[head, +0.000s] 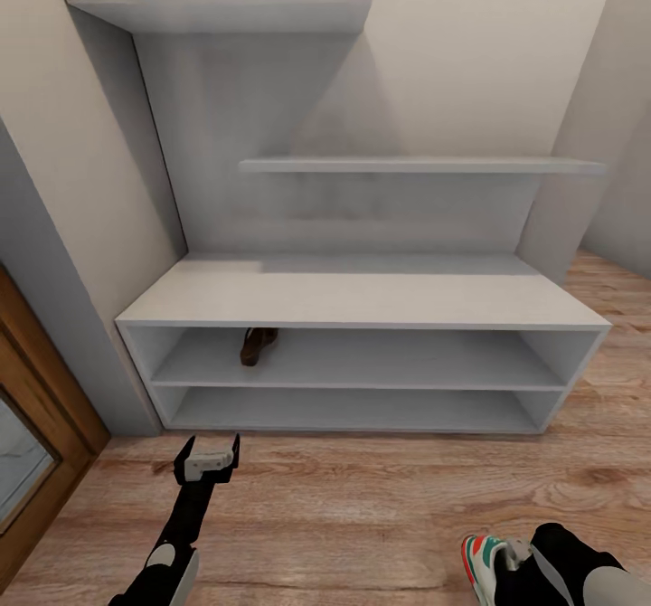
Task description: Pick up the two gym shoes and the two sandals from the corridor floor and place them onto the hallstand (shoe rack) in the corridor, making sure they are on the rack and not on the floor. Arrange them so the two gym shoes are next to each other and the two sandals are next to each other.
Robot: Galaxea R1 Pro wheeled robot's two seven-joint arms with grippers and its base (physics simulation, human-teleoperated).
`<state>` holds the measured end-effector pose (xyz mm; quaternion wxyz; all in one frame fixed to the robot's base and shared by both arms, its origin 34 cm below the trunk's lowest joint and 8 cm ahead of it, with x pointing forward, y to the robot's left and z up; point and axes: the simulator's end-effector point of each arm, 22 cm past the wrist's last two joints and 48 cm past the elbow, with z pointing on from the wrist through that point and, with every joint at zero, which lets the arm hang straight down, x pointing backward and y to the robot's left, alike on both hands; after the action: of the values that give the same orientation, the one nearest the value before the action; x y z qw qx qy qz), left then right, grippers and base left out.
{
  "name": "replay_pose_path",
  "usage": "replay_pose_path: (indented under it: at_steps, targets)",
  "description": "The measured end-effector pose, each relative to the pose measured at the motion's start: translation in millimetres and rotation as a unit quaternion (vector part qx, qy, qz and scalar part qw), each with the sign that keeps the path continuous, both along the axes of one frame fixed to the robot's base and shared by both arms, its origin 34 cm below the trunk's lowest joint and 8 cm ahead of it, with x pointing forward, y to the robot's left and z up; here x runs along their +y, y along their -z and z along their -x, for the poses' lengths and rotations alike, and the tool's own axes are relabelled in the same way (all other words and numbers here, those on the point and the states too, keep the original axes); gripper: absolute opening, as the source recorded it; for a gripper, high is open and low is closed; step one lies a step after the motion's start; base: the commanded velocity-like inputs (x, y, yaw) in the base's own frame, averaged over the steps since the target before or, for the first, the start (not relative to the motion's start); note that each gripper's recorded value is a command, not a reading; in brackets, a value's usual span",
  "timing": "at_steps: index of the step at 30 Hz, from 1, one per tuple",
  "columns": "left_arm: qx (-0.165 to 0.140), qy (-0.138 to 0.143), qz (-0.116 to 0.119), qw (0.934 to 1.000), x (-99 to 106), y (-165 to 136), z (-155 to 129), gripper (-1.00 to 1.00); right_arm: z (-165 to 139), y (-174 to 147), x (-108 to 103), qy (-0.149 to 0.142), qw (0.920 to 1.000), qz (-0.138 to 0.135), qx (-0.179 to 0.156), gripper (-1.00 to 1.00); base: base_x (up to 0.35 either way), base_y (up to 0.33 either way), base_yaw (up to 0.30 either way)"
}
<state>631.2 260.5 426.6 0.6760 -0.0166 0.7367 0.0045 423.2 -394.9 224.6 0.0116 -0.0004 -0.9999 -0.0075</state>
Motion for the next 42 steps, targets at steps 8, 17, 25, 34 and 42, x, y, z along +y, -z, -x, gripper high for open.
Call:
replay_pose_path:
  at_steps: [8,17,25,34,42]
  targets:
    - [0.027,0.049,-0.003,0.9985,-39,21,9,1.0,-25,-2,-26,-0.016,0.9966,0.059,-0.055,-1.0,0.0,0.0,0.0]
    - [0.08,0.07,-0.002,0.9943,-57,47,17,1.0,-43,-8,-47,-0.017,0.9893,0.113,-0.091,-1.0,0.0,0.0,0.0]
    - [0.106,0.133,-0.054,0.984,-86,59,23,1.0,-69,-14,-22,-0.036,0.9862,0.109,-0.12,-1.0,0.0,0.0,0.0]
    - [0.106,0.243,-0.107,0.9582,-128,59,34,1.0,-63,-5,31,-0.165,0.9804,0.047,-0.096,-1.0,0.0,0.0,0.0]
    - [0.08,0.378,-0.108,0.916,-178,33,48,1.0,-46,0,68,-0.232,0.9702,-0.008,-0.07,-1.0,0.0,0.0,0.0]
